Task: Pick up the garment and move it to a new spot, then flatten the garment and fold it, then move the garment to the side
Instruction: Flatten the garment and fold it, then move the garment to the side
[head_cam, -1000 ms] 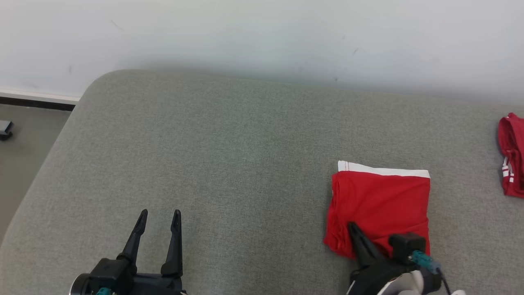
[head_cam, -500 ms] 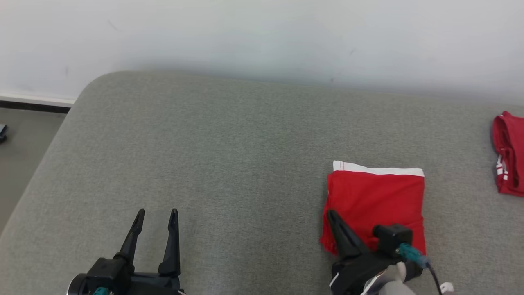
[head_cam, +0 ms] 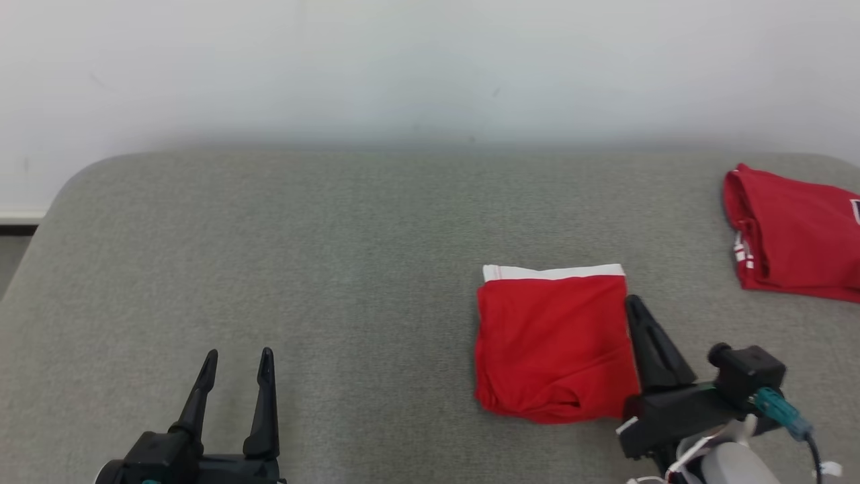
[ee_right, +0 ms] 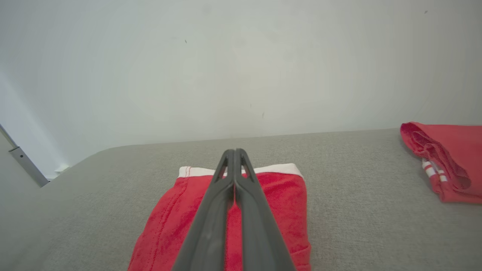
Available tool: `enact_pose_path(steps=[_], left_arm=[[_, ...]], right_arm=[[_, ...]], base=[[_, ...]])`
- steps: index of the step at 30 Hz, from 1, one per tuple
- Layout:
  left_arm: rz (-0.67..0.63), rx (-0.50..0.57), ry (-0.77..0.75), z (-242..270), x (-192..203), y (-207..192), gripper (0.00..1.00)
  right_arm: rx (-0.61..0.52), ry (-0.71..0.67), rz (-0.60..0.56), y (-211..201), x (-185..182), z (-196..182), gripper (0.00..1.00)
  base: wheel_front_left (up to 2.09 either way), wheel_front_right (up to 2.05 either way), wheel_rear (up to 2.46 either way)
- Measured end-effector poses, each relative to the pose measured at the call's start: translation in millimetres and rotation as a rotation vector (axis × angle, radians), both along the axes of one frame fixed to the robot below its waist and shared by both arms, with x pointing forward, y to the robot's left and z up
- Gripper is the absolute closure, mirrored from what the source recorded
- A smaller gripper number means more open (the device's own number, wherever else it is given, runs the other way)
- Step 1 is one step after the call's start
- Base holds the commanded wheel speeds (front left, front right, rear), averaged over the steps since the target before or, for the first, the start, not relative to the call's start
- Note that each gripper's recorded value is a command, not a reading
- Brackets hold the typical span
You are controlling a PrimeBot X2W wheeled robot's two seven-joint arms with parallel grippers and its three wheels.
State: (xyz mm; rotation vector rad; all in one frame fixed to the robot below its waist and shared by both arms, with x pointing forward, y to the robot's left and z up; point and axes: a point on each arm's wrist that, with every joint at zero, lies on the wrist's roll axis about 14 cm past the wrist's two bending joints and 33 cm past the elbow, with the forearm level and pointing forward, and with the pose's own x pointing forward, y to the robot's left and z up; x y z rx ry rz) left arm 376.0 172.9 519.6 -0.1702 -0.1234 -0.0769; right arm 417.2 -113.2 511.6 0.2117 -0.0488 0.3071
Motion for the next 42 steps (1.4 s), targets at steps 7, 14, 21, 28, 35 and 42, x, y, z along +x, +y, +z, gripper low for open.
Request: enact_pose_path(steps=[7,14,21,28,35,42], left_arm=[[-0.037,0.019,-0.005,1,2,-12,0.0],[-0.067,0.043,-0.013,3,2,-20,0.0],[-0.063,0.067,-0.017,4,-3,-17,0.0],[-0.025,0.084,-0.013,3,-11,-1,0.0],[-0.013,0.094,-0.012,2,-23,4,0.0],[-0.003,0.1,-0.01,1,-29,9,0.0]], right_arm=[[-0.02,-0.022,-0.148,-56,-20,4,1.0],[-0.047,-0.021,-0.216,-81,-45,1,0.0],[-0.043,-0.031,-0.237,-84,-57,2,0.0],[-0.047,-0.019,-0.237,-82,-63,-3,0.0],[-0.059,-0.02,-0.221,-77,-64,-3,0.0],[-0.066,-0.018,-0.207,-72,-63,-4,0.0]], base=[[0.0,0.0,0.0],[0.0,0.0,0.0],[0.0,0.0,0.0],[0.0,0.0,0.0],[0.0,0.0,0.0],[0.0,0.0,0.0]])
